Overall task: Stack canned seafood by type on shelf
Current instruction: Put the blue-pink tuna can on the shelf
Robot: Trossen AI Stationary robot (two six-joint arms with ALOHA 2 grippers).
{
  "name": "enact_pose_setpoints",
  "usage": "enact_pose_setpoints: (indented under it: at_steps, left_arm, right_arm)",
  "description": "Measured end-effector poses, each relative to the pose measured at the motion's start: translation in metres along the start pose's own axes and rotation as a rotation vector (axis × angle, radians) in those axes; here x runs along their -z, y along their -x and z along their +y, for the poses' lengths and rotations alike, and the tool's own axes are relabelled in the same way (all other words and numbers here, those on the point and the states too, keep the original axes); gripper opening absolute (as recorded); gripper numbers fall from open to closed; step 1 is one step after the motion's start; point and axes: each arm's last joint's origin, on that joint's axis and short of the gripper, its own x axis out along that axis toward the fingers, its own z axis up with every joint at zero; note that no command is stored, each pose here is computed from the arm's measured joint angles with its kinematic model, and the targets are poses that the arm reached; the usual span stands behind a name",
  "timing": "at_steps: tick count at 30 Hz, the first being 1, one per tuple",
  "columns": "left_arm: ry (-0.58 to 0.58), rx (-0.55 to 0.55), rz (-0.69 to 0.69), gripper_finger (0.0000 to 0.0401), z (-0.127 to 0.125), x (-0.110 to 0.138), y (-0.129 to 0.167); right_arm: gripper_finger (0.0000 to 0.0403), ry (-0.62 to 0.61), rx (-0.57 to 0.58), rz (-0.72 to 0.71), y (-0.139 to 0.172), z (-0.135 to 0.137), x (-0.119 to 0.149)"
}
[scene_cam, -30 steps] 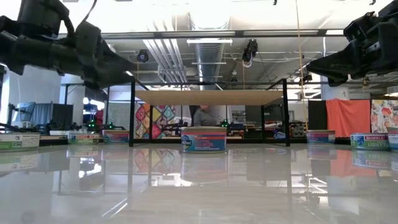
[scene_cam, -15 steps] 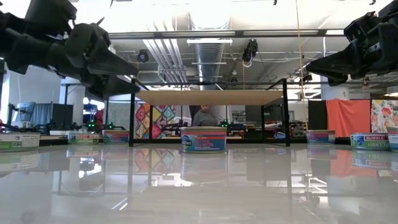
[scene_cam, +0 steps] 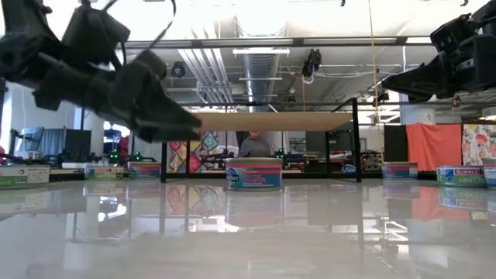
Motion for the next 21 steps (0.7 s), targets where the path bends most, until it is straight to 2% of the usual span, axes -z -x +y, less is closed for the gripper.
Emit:
enact_pose_setpoints:
  at_steps: [8,15,18,21]
  left_arm:
    - [-0.068,-0.02,0.088,0.0382,-0.007,0.019,-0.041]
    - [-0.09,-0.024,0.108,0.0382,-0.014,0.027,-0.069]
    - [-0.091,-0.024,0.108,0.0382,-0.015,0.03,-0.077]
    - [-0.094,-0.023,0.104,0.0382,-0.017,0.032,-0.083]
  right_arm:
    - [0.007,0.0,0.0,0.0,0.0,0.0,0.0]
    - [0.0086,0.092,-0.001,-0.006,0.0,0.0,-0.001]
    - [0.0091,0.019,-0.002,-0.009,0.0,0.0,-0.001]
    - [0.0095,-0.158,-0.003,-0.015,0.0,0.0,-0.001]
